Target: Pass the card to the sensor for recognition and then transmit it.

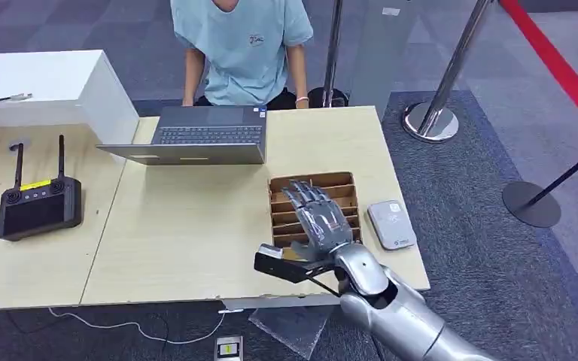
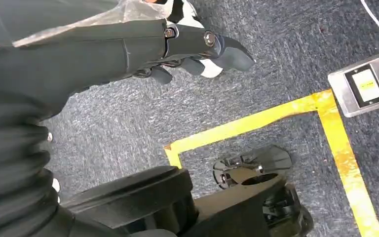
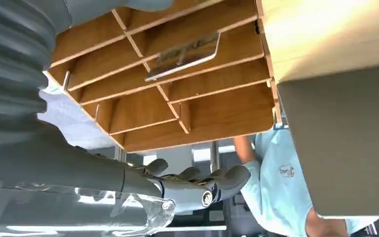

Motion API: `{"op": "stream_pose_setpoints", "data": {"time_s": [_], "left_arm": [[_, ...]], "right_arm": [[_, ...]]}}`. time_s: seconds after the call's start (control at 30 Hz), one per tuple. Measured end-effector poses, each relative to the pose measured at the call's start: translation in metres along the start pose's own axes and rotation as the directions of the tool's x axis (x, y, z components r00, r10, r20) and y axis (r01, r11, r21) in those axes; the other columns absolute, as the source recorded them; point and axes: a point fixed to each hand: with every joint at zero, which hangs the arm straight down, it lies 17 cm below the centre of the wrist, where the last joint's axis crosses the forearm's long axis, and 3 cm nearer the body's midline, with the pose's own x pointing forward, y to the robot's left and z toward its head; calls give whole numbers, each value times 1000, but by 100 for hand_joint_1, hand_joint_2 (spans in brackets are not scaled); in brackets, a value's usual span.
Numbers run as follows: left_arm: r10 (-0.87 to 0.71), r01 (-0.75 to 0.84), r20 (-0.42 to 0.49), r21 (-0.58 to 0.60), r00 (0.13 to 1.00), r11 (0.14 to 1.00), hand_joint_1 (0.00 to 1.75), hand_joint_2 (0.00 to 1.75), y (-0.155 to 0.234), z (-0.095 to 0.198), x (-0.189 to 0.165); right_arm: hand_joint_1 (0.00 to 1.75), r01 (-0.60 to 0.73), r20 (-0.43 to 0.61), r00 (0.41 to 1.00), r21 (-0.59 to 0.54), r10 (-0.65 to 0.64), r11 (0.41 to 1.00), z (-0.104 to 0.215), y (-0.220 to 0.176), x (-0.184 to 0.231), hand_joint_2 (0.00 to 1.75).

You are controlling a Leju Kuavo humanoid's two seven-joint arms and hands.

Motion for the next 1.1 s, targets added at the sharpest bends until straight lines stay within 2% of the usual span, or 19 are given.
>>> {"op": "stream_pose_setpoints", "data": {"time_s": [0.3, 0.43, 0.47, 0.5, 0.53, 0.57, 0.6, 0.7, 0.73, 0.77, 0.83, 0.87, 0.9, 1.0, 1.1], "left_arm": [[-2, 2, 2, 1, 1000, 1000, 0, 175, -1, 0, 1], [-2, 2, 2, 0, 1000, 1000, 0, 175, -2, 1, 1], [-2, 2, 2, 0, 1000, 1000, 0, 175, -2, 1, 1], [-2, 2, 2, 0, 1000, 1000, 0, 175, -2, 1, 1], [-2, 2, 2, 0, 1000, 1000, 0, 175, -2, 1, 1], [-2, 2, 2, 0, 1000, 1000, 0, 175, -2, 1, 1], [-1, 1, 3, 0, 1000, 1000, 0, 175, -2, 1, 2], [0, 0, 3, -2, 1000, 1000, 0, 175, -4, 1, 2], [0, 0, 3, -2, 1000, 1000, 0, 175, -4, 1, 2], [0, 0, 3, -1, 1000, 1000, 0, 175, -4, 1, 2], [1, -1, 3, -1, 1000, 1000, 0, 175, -4, 1, 2], [1, -1, 3, -1, 1000, 1000, 0, 175, -4, 1, 2], [1, -1, 3, -1, 1000, 1000, 0, 175, -4, 1, 2], [1, -1, 2, -1, 1000, 1000, 0, 175, -4, 1, 2], [1, -1, 2, -1, 1000, 1000, 0, 175, -4, 1, 2]], "right_arm": [[0, 34, 34, 999, -18, -34, 999, 0, 2, -14, 175], [7, 29, 29, 999, -16, -28, 999, -2, 8, -23, 175], [12, 25, 25, 999, -14, -25, 1000, -3, 9, -26, 175], [40, 22, 21, 1000, -11, -21, 1000, -3, 10, -28, 175], [44, 18, 17, 1000, -6, -18, 1000, -3, 13, -30, 175], [56, 15, 13, 1000, -2, -15, 1000, -3, 14, -32, 175], [86, 12, 10, 1000, 2, -12, 1000, -2, 16, -34, 175], [84, 1, -2, 1000, 17, -1, 1000, -2, 23, -40, 175], [89, -1, -3, 1000, 19, 1, 1000, -2, 24, -41, 175], [103, -1, -4, 1000, 21, 1, 1000, -2, 25, -41, 175], [110, -3, -5, 1000, 27, 3, 1000, -1, 28, -43, 175], [108, -4, -5, 1000, 28, 4, 1000, -1, 29, -43, 175], [115, -4, -5, 1000, 24, 4, 1000, -2, 28, -43, 175], [105, -2, -6, 1000, 18, 2, 1000, -4, 26, -44, 175], [115, 3, -3, 1000, 14, -2, 1000, -5, 26, -43, 175]]}}
